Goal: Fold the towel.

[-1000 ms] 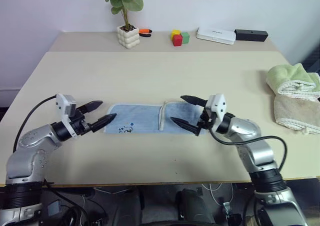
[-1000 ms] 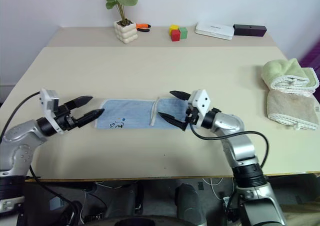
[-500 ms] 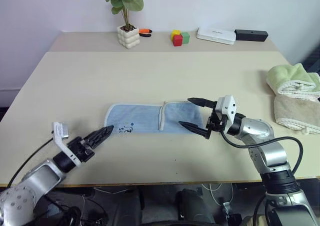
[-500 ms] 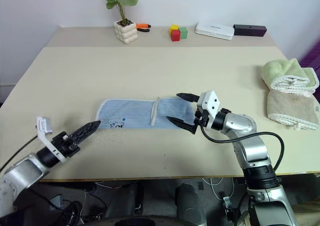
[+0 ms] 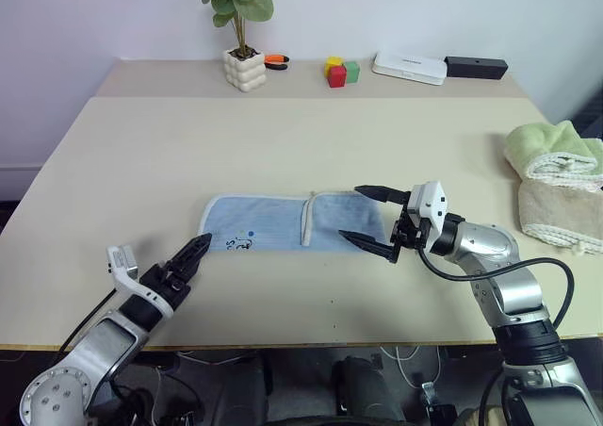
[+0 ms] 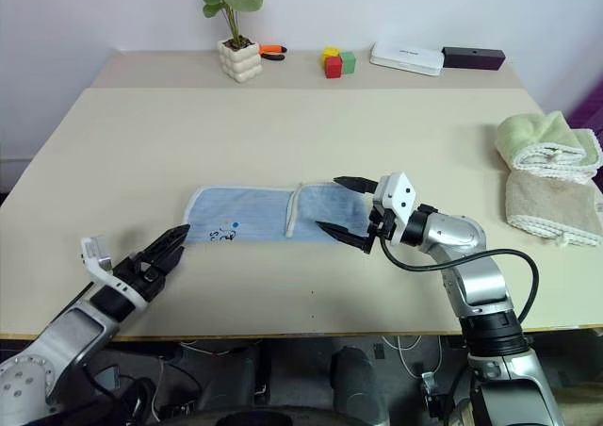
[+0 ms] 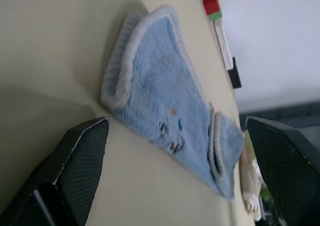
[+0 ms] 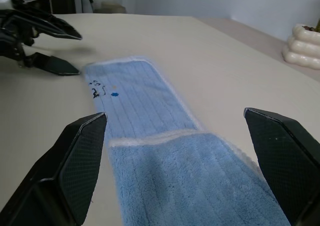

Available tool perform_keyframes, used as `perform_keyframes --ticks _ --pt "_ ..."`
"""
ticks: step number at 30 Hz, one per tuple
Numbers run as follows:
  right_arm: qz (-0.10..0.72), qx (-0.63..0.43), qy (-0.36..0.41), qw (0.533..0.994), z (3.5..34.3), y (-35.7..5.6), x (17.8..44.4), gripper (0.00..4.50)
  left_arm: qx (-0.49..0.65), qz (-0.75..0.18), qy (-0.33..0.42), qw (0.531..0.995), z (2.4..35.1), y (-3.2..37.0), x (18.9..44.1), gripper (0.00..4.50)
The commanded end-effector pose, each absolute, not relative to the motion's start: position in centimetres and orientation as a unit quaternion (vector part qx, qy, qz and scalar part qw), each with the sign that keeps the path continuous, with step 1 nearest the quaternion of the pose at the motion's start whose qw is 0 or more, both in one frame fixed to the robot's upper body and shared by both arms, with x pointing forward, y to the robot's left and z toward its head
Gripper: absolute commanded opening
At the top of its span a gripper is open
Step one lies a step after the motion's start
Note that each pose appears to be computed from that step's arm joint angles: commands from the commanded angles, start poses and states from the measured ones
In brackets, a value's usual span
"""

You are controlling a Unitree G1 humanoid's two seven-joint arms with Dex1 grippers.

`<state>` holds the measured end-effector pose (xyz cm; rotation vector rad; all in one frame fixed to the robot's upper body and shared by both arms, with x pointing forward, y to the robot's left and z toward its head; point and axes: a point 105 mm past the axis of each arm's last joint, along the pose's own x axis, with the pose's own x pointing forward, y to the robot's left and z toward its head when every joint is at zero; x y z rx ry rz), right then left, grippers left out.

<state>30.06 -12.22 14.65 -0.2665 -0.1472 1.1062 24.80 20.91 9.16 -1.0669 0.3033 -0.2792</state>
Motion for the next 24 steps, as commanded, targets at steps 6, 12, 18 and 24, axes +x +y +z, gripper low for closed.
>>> perform_keyframes --ticks 6,12,18,24 --pt "0.516 -0.141 -0.093 0.84 15.8 -11.9 29.9 4.5 -0.535 -0.12 0.171 0.819 8.1 20.4 26.6 3.98" --pt "0.509 -0.148 -0.089 0.843 15.6 -12.2 29.9 4.5 -0.547 -0.104 0.19 0.809 6.6 20.7 26.5 1.01" --pt "0.504 -0.156 -0.083 0.845 15.3 -12.6 29.9 4.5 -0.546 -0.123 0.171 0.811 7.6 21.0 27.2 0.05" --pt "0.492 -0.171 -0.064 0.851 15.3 -15.2 29.9 4.5 -0.518 -0.172 0.122 0.829 9.9 21.0 27.7 0.05"
